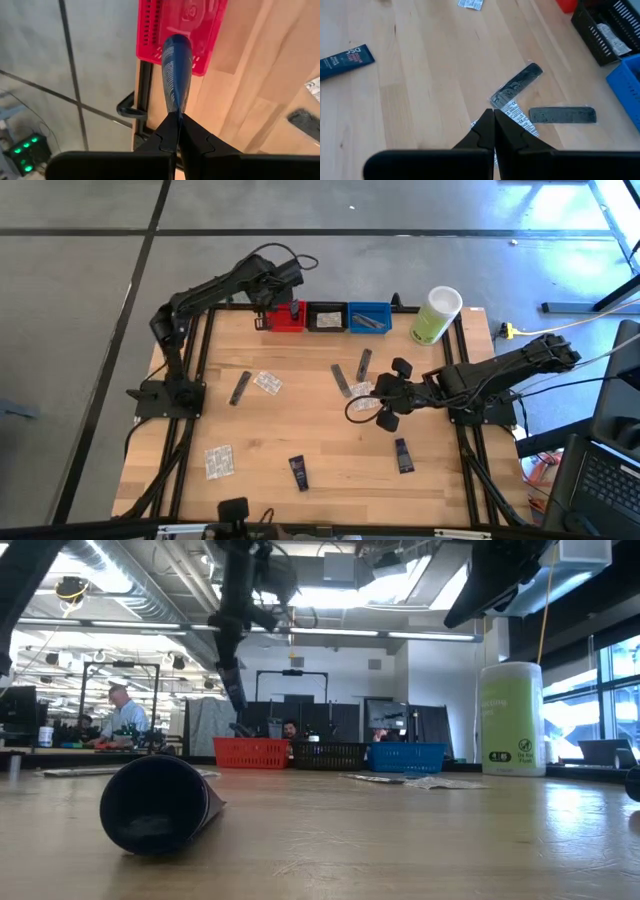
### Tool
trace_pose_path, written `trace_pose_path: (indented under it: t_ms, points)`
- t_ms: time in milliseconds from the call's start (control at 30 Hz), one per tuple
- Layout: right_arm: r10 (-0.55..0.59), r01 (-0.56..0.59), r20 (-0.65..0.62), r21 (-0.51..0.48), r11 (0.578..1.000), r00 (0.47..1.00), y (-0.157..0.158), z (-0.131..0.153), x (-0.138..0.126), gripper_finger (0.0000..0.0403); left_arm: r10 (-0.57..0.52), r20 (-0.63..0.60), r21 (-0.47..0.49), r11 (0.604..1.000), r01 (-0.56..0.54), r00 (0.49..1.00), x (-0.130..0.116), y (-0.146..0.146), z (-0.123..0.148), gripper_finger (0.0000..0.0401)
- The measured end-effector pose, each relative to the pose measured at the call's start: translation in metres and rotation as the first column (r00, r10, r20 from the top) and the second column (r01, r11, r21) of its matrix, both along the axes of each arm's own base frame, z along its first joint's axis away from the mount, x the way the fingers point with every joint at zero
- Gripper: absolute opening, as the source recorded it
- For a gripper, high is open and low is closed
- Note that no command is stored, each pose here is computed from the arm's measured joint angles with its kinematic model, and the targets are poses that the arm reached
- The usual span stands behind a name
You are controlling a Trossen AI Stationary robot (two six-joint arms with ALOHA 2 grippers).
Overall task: Pick & Place Travel size toiletries
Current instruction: Put the blue shave cream into the red bin
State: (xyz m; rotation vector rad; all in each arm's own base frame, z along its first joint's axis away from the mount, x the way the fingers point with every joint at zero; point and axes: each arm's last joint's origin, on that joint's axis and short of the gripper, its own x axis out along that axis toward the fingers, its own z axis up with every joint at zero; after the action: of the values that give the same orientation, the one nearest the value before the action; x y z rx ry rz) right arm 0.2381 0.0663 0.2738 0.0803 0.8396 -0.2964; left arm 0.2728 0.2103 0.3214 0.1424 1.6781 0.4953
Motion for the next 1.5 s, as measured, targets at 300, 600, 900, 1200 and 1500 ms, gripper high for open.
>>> trace_pose_path:
  t_ms: [300,600,900,1200,1500]
  points:
    - [0.003,-0.003,-0.011,0.009,1.000,1.000,-0.006,0.000,0.002,0.0001,0.064,-0.027,-0.081,0.995,-0.066,0.998,-0.005,0.032,-0.024,0.0003]
    - [-0.007,0.007,-0.018,0.028,1.000,1.000,-0.012,-0.001,0.003,0.0001,0.035,-0.006,-0.092,0.995,-0.035,0.999,-0.001,0.043,-0.034,0.0002]
    - [-0.010,0.011,-0.024,0.042,0.999,1.000,-0.017,-0.001,0.004,0.0001,0.133,0.093,-0.155,0.981,-0.117,0.987,0.007,0.061,-0.029,0.0002]
    - [-0.003,0.004,-0.027,0.055,0.998,1.000,-0.016,-0.001,0.004,0.0002,0.155,0.018,-0.220,0.964,-0.147,0.988,0.015,0.073,-0.043,0.0002]
    - [0.017,-0.016,-0.032,0.044,0.999,0.999,-0.016,-0.001,0.004,0.0002,0.225,0.018,-0.203,0.955,-0.217,0.974,0.010,0.085,-0.049,0.0002]
